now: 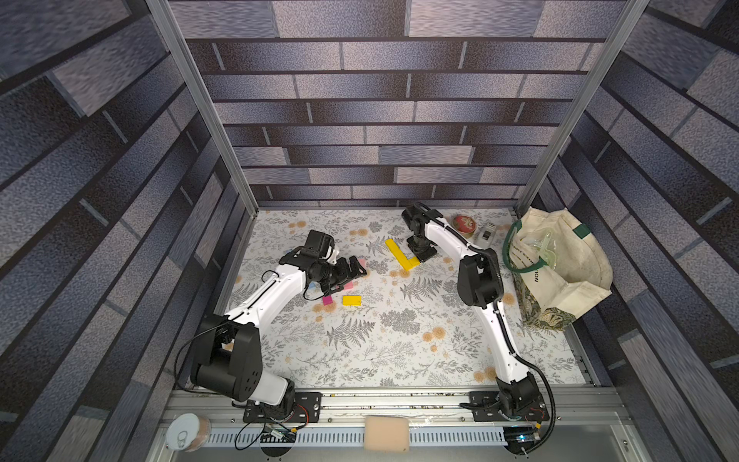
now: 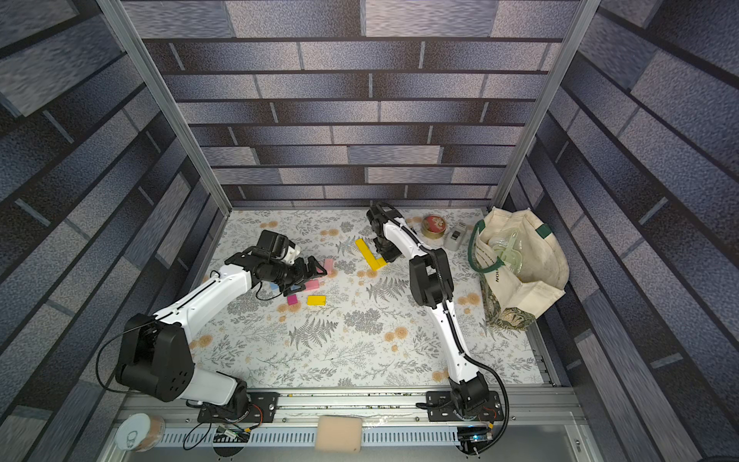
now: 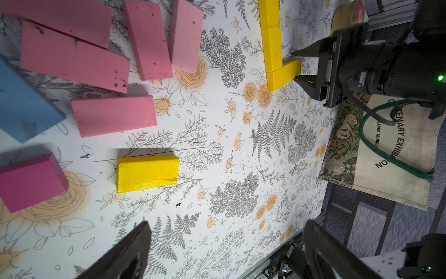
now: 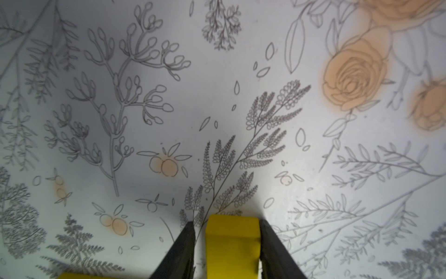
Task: Assemble the letter v with building blocks
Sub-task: Assemble the building block at the center of the board.
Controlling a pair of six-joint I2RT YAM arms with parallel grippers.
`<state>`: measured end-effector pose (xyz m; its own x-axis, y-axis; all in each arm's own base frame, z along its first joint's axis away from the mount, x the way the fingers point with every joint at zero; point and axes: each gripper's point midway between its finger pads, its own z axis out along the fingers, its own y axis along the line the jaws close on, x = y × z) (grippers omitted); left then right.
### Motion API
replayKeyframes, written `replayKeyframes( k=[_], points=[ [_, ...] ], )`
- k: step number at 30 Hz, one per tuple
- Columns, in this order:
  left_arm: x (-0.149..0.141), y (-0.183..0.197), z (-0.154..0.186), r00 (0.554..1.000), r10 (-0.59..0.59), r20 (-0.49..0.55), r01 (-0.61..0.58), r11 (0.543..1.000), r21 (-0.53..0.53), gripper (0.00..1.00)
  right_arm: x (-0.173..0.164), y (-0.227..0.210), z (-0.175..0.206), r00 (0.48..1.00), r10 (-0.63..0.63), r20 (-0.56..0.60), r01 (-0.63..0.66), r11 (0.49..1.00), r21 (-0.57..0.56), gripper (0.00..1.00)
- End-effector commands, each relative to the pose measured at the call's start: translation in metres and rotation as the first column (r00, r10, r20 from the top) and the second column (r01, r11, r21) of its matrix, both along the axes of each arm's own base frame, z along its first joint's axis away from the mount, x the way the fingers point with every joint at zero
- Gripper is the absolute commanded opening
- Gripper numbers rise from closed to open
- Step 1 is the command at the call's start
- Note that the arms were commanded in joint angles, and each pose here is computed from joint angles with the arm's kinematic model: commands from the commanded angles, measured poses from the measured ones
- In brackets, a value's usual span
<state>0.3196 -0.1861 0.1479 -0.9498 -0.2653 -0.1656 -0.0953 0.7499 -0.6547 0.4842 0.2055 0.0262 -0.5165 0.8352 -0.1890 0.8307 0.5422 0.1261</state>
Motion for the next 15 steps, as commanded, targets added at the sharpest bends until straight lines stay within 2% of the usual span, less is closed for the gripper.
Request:
replayKeyframes(
  k=[1,15],
  points=[
    [0.0023,-0.0011,0.0207,0.998,-0.019,0.066,0.019,1.000,0.007,1.00,-0.0132,0.0019,-0.0250,0.997,0.011,-0.077,-0.012,1.000,-0.014,0.45],
    [0.0019,-0.0019,0.0204,0.998,-0.023,0.066,0.022,1.000,0.010,1.00,-0.0121,-0.0006,-0.0224,0.997,0.035,-0.073,-0.037,0.999,-0.029,0.42]
  ],
)
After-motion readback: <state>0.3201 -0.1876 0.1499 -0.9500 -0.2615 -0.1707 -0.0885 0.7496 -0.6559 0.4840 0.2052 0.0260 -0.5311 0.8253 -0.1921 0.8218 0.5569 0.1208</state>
